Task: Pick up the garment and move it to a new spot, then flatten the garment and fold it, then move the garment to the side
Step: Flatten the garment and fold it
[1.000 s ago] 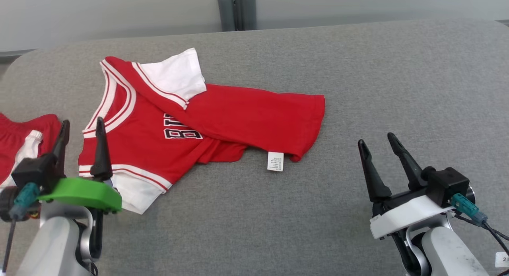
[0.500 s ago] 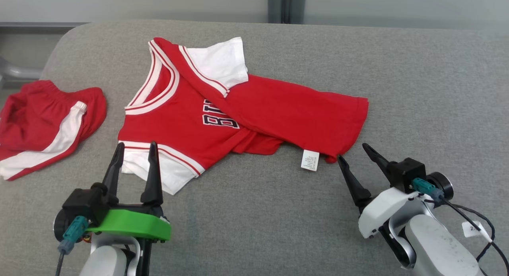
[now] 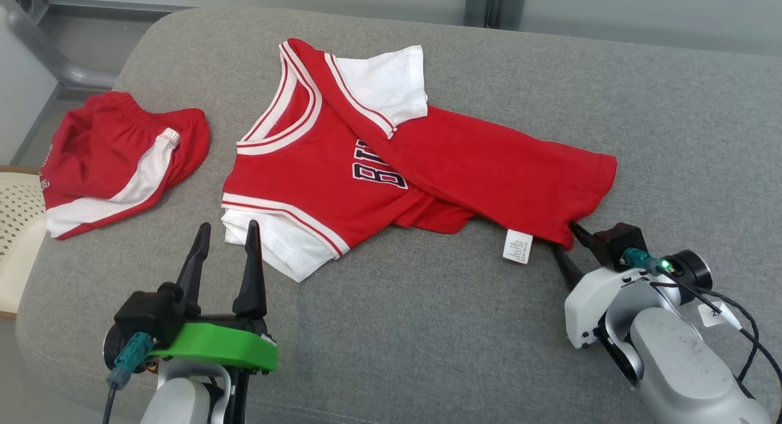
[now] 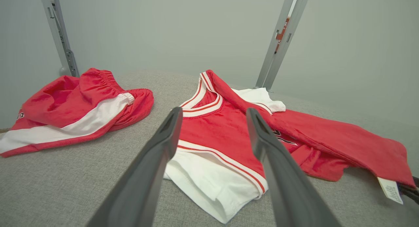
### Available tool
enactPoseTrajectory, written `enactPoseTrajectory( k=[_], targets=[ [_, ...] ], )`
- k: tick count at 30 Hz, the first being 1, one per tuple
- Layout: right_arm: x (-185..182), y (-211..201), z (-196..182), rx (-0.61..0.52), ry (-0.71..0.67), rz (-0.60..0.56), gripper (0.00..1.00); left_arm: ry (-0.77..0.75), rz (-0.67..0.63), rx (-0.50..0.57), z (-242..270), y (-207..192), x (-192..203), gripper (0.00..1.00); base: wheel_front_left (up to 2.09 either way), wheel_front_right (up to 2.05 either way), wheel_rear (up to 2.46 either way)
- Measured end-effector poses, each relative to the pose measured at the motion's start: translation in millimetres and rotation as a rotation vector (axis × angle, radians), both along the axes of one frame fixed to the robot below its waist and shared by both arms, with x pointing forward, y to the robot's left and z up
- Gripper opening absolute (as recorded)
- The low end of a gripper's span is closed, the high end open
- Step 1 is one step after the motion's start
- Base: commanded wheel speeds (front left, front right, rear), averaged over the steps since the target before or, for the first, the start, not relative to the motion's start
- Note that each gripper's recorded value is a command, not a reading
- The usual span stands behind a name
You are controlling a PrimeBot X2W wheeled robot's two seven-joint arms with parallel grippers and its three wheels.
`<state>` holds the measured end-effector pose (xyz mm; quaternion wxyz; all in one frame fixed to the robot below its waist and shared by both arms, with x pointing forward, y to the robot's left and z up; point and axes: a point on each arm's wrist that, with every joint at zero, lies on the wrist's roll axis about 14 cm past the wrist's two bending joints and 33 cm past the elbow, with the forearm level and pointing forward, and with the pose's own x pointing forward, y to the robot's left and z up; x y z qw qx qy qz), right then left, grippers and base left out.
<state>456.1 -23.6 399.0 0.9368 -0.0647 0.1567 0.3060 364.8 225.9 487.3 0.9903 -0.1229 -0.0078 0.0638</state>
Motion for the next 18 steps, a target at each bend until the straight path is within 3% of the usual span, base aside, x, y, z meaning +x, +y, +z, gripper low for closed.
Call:
enactPoseTrajectory(
  k=[5, 10, 15, 18],
  targets=[
    [14, -2, 19, 0.03, -0.075, -0.029, 0.0, 0.006, 0.008, -0.008, -3, 1, -3, 1.0, 0.0, 0.0, 0.0],
    [53, 1, 68, 0.082, -0.199, -0.051, 0.0, 0.026, 0.006, -0.02, -11, -2, -4, 1.0, 0.0, 0.0, 0.0],
    [109, 4, 121, 0.018, -0.343, -0.018, 0.0, 0.04, -0.013, -0.02, -17, -8, 6, 1.0, 0.0, 0.0, 0.0],
    [138, 4, 126, -0.017, -0.338, -0.022, 0.0, 0.054, -0.009, -0.02, -21, -5, 12, 1.0, 0.0, 0.0, 0.0]
  ],
)
